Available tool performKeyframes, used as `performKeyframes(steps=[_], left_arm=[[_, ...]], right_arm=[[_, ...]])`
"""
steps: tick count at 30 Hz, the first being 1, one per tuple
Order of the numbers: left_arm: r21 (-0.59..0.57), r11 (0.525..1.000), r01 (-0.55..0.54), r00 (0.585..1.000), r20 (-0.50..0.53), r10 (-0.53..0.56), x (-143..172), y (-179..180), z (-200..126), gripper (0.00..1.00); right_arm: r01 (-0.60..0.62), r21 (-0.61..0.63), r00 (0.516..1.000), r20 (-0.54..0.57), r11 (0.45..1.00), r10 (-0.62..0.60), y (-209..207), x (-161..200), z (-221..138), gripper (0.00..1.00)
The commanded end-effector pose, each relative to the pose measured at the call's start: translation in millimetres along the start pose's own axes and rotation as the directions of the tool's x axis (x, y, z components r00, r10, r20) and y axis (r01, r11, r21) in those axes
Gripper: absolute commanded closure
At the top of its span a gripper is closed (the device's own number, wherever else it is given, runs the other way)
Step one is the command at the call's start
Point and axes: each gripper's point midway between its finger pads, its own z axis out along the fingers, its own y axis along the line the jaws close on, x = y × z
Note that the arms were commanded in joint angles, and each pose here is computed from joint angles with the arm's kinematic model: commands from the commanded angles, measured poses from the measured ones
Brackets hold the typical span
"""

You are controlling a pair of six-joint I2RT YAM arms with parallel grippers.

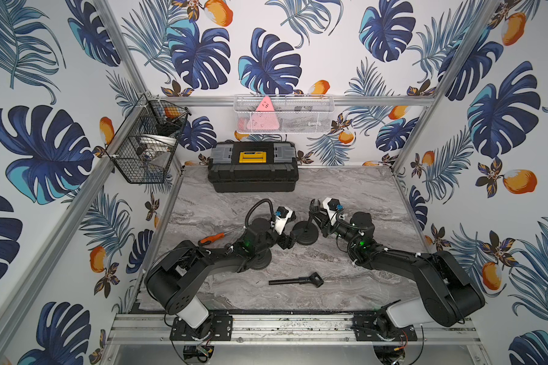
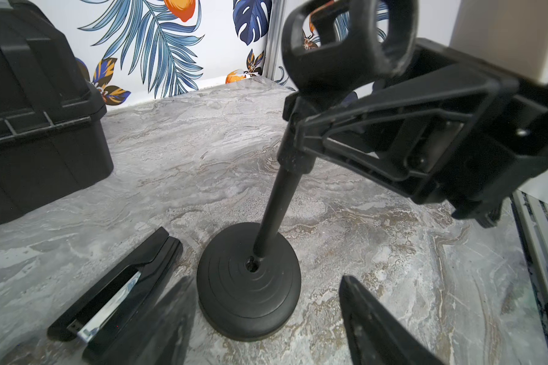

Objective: Assemble a microphone stand
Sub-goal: Hold the microphone stand pole at the microphone stand base.

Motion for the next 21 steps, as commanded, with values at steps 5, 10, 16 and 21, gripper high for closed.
performKeyframes(steps=[5,10,16,21], left_arm=[[0.005,0.998,-0.069,0.996,0.047,0.069,-13,8,-1,0.24],[0.058,0.998,-0.01,0.995,0.102,0.004,-17,15,-1,0.23],[0.108,0.994,-0.023,0.996,0.09,0.014,-12,10,6,0.23],[0.137,0.989,-0.056,0.997,0.069,0.047,0,7,12,0.25]], right_arm=[[0.019,-0.002,0.998,0.06,1.0,-0.019,-1,-15,3,0.94],[0.009,-0.009,0.999,0.043,1.0,-0.009,0,-10,3,0.94],[0.006,-0.011,1.0,0.023,1.0,-0.006,-1,-3,6,0.94],[0.008,-0.016,1.0,0.017,1.0,-0.008,-1,-1,8,0.94]])
